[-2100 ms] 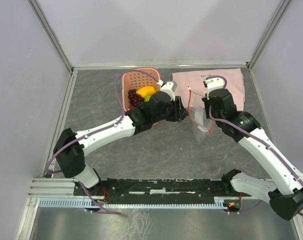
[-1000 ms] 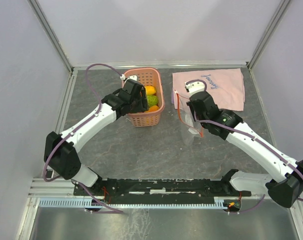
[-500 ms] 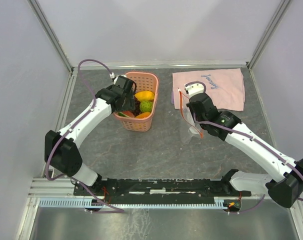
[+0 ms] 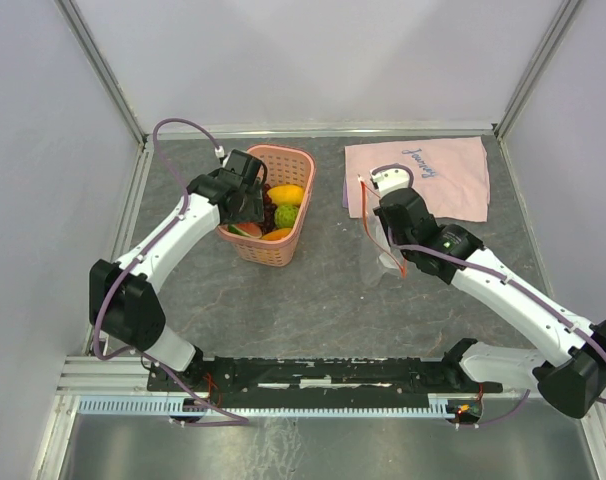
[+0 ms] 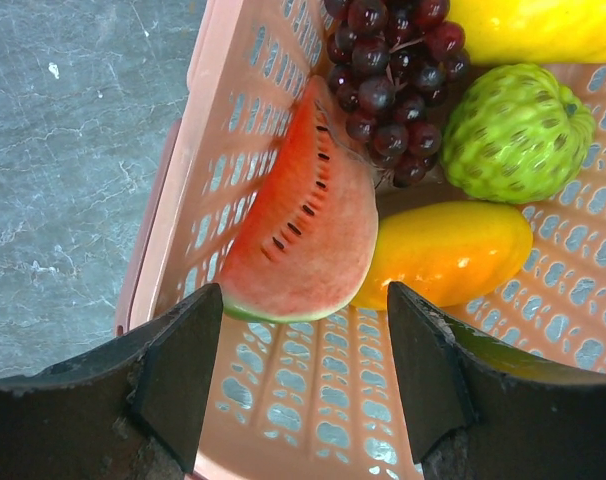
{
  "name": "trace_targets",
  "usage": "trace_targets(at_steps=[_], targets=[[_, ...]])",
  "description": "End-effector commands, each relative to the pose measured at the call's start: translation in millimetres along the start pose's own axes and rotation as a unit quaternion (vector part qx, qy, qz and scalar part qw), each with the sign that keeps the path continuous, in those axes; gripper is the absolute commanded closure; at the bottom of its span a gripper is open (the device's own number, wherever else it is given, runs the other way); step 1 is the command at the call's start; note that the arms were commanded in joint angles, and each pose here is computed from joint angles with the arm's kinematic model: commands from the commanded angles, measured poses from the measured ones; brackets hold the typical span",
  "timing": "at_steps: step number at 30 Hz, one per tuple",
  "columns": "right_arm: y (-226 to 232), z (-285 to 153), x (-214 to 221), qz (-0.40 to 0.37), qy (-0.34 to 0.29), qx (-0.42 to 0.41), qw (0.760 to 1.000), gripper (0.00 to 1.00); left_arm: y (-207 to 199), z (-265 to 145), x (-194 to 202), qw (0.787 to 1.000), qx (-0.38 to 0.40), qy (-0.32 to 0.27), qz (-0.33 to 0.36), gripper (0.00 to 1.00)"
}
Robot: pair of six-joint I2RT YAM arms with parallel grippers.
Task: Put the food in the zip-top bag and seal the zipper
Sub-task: Pick up the fake fruit from the bin.
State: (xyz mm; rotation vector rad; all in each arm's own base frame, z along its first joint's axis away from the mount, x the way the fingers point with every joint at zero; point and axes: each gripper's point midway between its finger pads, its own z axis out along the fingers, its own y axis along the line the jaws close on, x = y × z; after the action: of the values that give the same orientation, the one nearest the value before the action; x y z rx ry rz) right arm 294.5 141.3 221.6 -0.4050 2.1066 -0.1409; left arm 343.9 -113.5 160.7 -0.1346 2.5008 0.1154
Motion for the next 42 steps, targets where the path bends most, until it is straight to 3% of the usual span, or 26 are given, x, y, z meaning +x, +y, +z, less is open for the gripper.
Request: trace_targets(at_steps=[1, 15, 26, 42], targets=[[-3, -5, -15, 0.013, -0.032, 0.007, 0.999, 0.98, -4, 4, 6, 1.000, 0.006, 0.009, -0.015, 0.27], [-4, -5, -15, 0.012, -0.034, 0.005, 0.999, 0.98, -48, -16, -11, 0.994, 0.106, -0.010, -0.025, 0.27], [-3, -4, -14, 0.010, -0.033, 0.006, 0.999, 0.98, -19, -22, -22, 0.999, 0.034, -0.029, -0.009, 0.26], [-1, -3, -12, 0.011, -0.032, 0.002, 0.999, 0.98, -3, 14, 10, 0.999, -0.046, 0.016, 0.007, 0.25]])
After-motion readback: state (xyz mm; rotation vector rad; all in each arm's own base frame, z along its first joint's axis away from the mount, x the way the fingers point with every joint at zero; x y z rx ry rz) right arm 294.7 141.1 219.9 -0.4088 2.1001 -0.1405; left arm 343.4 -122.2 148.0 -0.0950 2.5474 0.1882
